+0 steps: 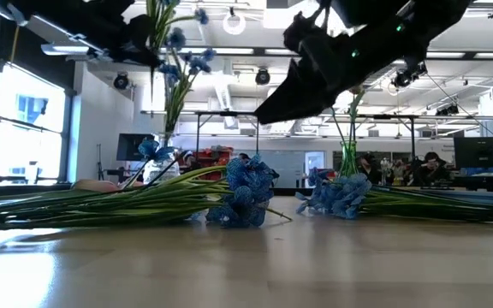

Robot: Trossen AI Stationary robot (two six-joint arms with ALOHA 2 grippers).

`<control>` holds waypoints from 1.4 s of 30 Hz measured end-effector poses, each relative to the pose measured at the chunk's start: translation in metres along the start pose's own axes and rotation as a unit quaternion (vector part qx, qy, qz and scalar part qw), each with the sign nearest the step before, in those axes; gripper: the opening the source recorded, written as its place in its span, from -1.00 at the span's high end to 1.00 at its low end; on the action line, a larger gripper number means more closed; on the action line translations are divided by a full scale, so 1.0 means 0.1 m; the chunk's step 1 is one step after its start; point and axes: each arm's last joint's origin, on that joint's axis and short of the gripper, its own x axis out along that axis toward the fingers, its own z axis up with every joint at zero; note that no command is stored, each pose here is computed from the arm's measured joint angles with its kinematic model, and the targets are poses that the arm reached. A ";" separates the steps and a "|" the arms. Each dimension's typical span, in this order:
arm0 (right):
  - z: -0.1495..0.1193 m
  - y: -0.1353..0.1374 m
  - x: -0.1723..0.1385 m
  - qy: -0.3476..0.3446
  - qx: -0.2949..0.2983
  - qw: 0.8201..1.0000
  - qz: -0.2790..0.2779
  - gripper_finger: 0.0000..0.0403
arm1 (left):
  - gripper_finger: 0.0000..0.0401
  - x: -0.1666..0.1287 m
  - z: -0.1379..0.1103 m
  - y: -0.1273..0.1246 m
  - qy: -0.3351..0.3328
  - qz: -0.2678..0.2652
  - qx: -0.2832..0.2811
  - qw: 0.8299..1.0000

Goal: Sort flowers into vase by color
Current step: Put the blue flowers into the transparent vase

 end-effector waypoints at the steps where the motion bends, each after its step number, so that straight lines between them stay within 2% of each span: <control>1: 0.02 0.01 -0.05 0.002 -0.004 1.000 0.000 0.05 | 1.00 0.04 0.02 0.02 -0.008 -0.006 -0.002 1.000; 6: 0.09 0.06 -0.34 0.023 -0.023 0.999 -0.035 0.05 | 1.00 0.24 0.04 0.09 -0.023 -0.021 -0.009 0.999; 12: 0.14 0.14 -0.62 0.030 -0.028 0.997 -0.066 0.05 | 1.00 0.40 -0.04 0.15 -0.001 0.006 0.000 1.000; 23: 0.15 0.17 -0.67 0.024 -0.025 0.996 -0.080 0.05 | 0.96 0.54 -0.14 0.27 0.033 0.034 -0.018 0.999; 27: 0.15 0.17 -0.67 0.024 -0.021 0.996 -0.080 0.05 | 0.92 0.58 -0.19 0.26 0.046 0.030 -0.027 0.998; 31: 0.15 0.17 -0.67 0.024 -0.021 0.996 -0.080 0.05 | 0.83 0.59 -0.23 0.25 0.064 0.012 -0.030 0.997; 35: 0.15 0.17 -0.67 0.024 -0.021 0.996 -0.080 0.05 | 0.65 0.56 -0.27 0.26 0.094 0.001 -0.033 0.995; 42: 0.15 0.17 -0.67 0.024 -0.021 0.996 -0.080 0.05 | 0.35 0.52 -0.08 0.36 0.190 -0.018 -0.015 0.981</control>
